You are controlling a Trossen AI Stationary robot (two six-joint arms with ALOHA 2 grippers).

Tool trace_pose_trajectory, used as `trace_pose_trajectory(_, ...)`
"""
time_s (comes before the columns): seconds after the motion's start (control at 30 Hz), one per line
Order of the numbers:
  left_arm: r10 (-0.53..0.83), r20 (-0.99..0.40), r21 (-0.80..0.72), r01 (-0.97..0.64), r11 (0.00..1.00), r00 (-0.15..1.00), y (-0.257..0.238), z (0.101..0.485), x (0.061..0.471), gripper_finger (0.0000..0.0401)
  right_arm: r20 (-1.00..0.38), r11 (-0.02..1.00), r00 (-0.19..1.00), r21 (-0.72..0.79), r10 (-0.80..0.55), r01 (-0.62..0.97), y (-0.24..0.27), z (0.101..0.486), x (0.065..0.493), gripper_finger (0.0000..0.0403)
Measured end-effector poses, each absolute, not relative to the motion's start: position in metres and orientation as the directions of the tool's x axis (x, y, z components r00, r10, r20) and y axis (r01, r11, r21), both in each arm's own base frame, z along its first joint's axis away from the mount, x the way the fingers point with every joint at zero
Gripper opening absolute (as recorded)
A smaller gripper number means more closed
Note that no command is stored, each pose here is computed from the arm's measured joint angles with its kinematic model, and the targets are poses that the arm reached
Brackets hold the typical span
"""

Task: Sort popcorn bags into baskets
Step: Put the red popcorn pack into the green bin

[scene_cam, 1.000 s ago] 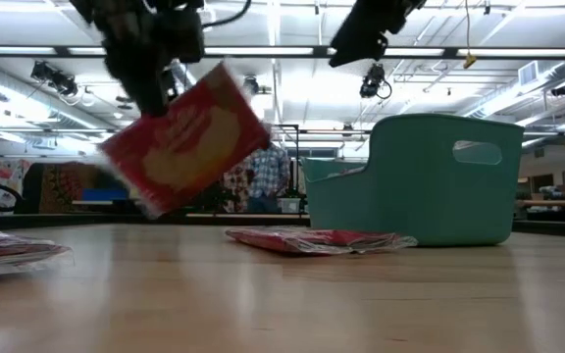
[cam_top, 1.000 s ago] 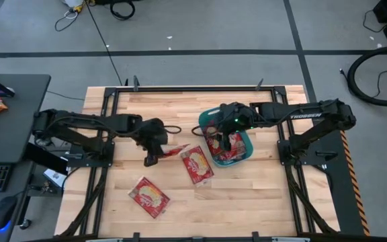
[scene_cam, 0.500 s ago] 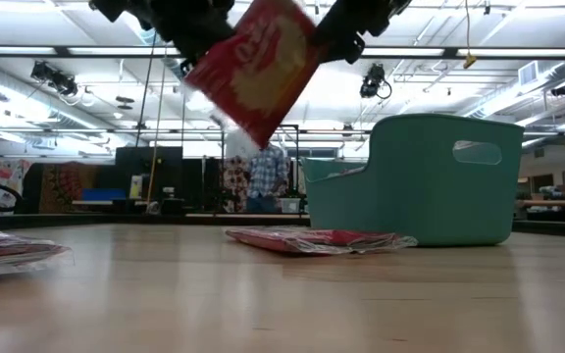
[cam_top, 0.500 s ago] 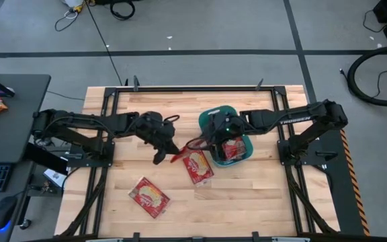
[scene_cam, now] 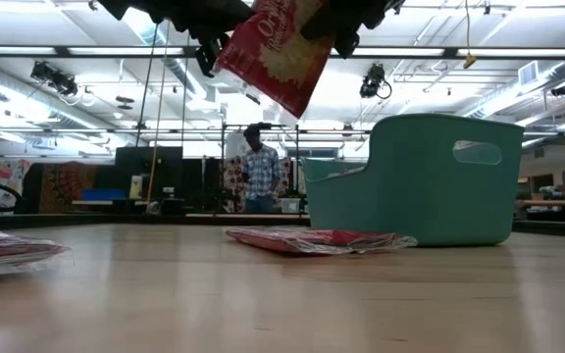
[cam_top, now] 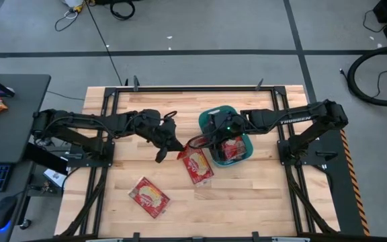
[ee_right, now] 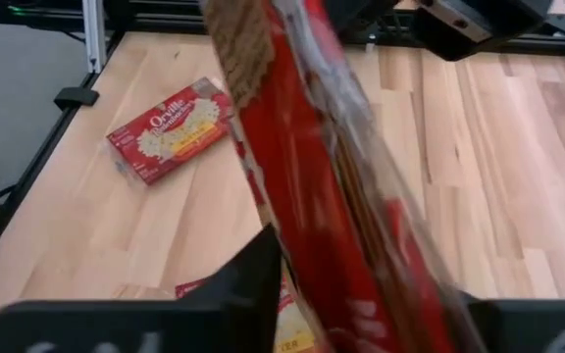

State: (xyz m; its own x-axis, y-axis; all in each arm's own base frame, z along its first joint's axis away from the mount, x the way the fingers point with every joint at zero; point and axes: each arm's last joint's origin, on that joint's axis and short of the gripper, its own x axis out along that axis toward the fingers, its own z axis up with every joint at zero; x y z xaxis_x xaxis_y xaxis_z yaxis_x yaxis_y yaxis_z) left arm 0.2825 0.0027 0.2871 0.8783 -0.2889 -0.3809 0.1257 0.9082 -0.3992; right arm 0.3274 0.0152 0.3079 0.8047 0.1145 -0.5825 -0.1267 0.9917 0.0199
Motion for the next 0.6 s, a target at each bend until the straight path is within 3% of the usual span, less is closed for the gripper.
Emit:
trace_pose_trajectory(0.13, -0.261, -0.386, -0.408, 0.090, 0.908, 0.885, 0.003, 0.287, 0.283, 0.0014, -0.587, 0.992, 0.800, 0.035, 0.121, -0.124, 0.015, 0.308, 0.327, 0.0048)
trace_pose_trajectory(0.23, -0.236, -0.388, -0.406, 0.065, 0.912, 0.891, 0.004, 0.287, 0.283, 0.0043, -0.594, 0.989, 0.791, 0.049, 0.144, -0.142, 0.016, 0.307, 0.326, 0.0026)
trace_pose_trajectory(0.43, -0.126, -0.442, -0.374, -0.055, 0.926, 0.888, 0.007, 0.283, 0.281, 0.0127, -0.663, 0.989, 0.735, 0.059, 0.141, -0.136, 0.016, 0.306, 0.321, 0.0030)
trace_pose_trajectory(0.6, -0.049, -0.535, -0.342, -0.164, 0.925, 0.843, 0.009, 0.274, 0.276, 0.0170, -0.758, 0.996, 0.651, -0.018, 0.043, -0.087, 0.012, 0.311, 0.311, 0.0034)
